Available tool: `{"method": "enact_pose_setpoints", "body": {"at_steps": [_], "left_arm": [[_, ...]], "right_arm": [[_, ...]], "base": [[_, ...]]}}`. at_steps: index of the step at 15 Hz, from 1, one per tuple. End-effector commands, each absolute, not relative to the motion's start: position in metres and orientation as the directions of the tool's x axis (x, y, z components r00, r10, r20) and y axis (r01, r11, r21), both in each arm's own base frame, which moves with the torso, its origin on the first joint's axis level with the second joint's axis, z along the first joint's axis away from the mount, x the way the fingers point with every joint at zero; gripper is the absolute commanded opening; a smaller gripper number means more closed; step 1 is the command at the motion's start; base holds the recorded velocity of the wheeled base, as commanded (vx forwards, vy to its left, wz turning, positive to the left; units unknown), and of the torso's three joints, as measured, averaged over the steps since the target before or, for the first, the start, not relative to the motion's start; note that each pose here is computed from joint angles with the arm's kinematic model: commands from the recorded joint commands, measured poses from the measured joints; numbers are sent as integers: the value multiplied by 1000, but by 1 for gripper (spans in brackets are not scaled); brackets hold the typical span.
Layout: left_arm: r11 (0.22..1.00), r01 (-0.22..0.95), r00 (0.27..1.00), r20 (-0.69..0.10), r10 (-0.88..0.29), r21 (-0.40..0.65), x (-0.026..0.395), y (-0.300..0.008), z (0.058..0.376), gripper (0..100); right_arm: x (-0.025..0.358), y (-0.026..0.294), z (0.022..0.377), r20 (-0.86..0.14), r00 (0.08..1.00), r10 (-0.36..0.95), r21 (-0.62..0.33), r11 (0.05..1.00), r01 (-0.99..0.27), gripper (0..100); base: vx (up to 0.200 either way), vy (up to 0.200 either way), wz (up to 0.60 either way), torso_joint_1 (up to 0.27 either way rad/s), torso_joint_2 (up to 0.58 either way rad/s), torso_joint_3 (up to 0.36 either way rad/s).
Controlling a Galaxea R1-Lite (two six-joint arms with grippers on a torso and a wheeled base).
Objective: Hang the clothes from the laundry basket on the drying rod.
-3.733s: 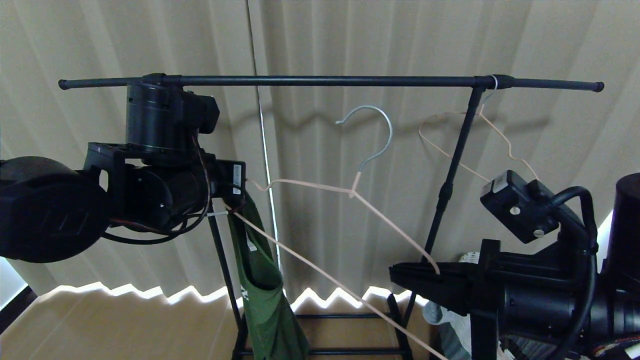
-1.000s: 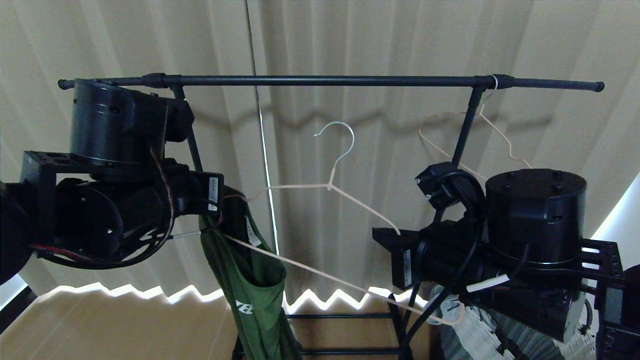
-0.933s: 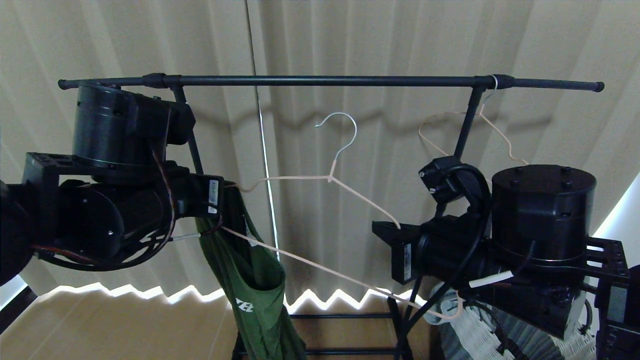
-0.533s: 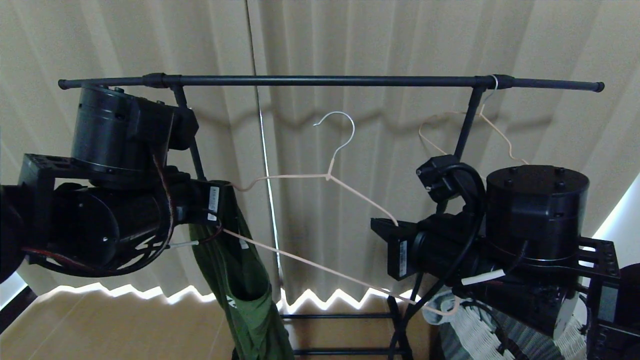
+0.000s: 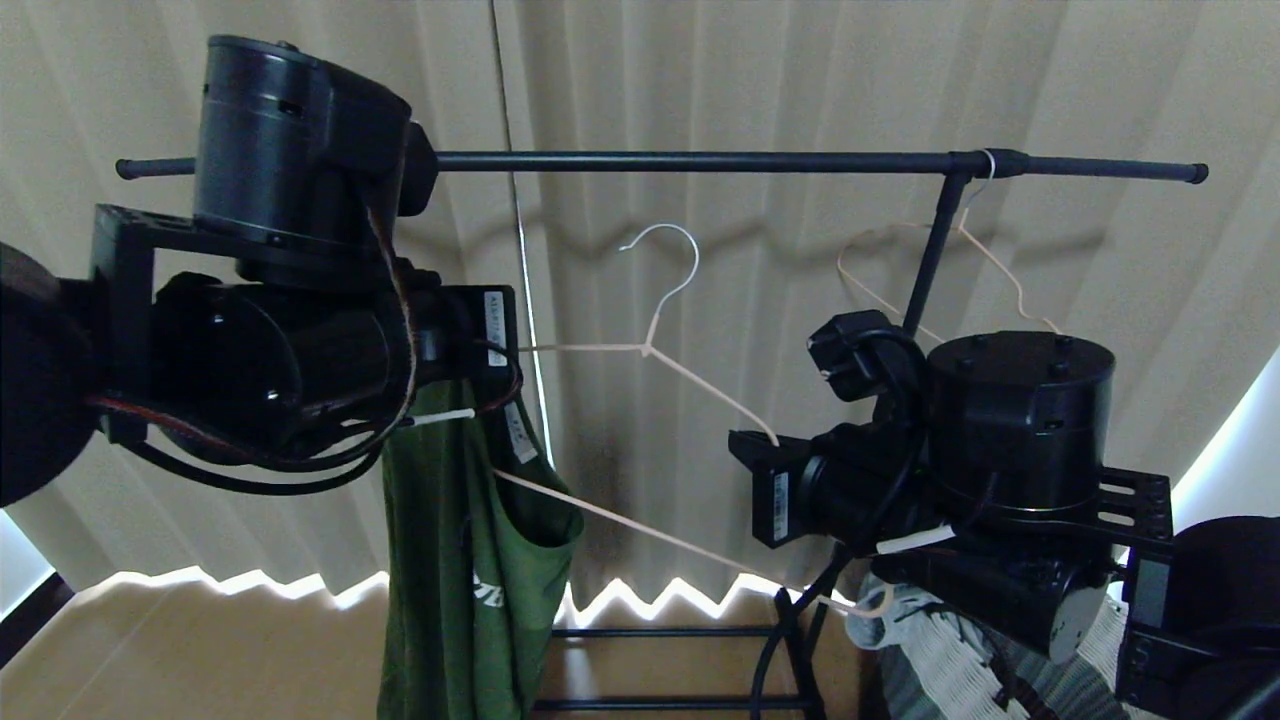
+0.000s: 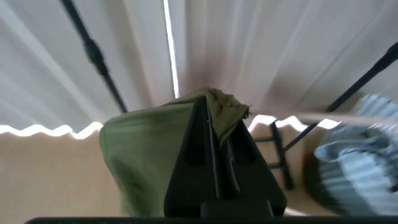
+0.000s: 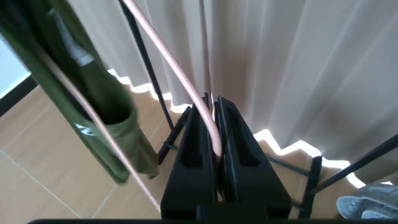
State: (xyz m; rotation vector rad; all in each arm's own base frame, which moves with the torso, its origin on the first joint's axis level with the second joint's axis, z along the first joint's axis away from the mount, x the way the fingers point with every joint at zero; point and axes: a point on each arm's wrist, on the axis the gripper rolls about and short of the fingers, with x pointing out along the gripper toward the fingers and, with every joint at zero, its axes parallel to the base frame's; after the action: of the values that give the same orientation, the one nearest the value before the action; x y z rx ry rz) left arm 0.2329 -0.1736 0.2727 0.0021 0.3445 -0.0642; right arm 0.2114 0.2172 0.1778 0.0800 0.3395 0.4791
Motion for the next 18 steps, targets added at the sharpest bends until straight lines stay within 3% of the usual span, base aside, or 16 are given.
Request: {"method": "enact_pose_setpoints", "body": {"at_steps": [1, 6, 11, 18], "left_arm": [[998, 65, 933, -353, -68, -21, 241, -184, 266, 0], [991, 76, 939, -327, -109, -111, 242, -199, 274, 0], [984, 70, 945, -305, -119, -166, 243, -202, 281, 0], [957, 231, 907, -318, -277, -175, 203, -216, 282, 0]], "right_arm": [[210, 217, 178, -303, 831, 467, 154, 884, -441, 0], [203, 226, 178, -299, 810, 504, 160, 864, -478, 0], [186, 237, 183, -287, 775, 563, 254, 825, -505, 0], [194, 250, 176, -301, 770, 563, 289, 823, -489, 0]], "base": [[0, 0, 0, 0, 0, 0], [0, 0, 0, 0, 0, 0], [0, 0, 0, 0, 0, 0], [0, 0, 0, 0, 0, 0]]}}
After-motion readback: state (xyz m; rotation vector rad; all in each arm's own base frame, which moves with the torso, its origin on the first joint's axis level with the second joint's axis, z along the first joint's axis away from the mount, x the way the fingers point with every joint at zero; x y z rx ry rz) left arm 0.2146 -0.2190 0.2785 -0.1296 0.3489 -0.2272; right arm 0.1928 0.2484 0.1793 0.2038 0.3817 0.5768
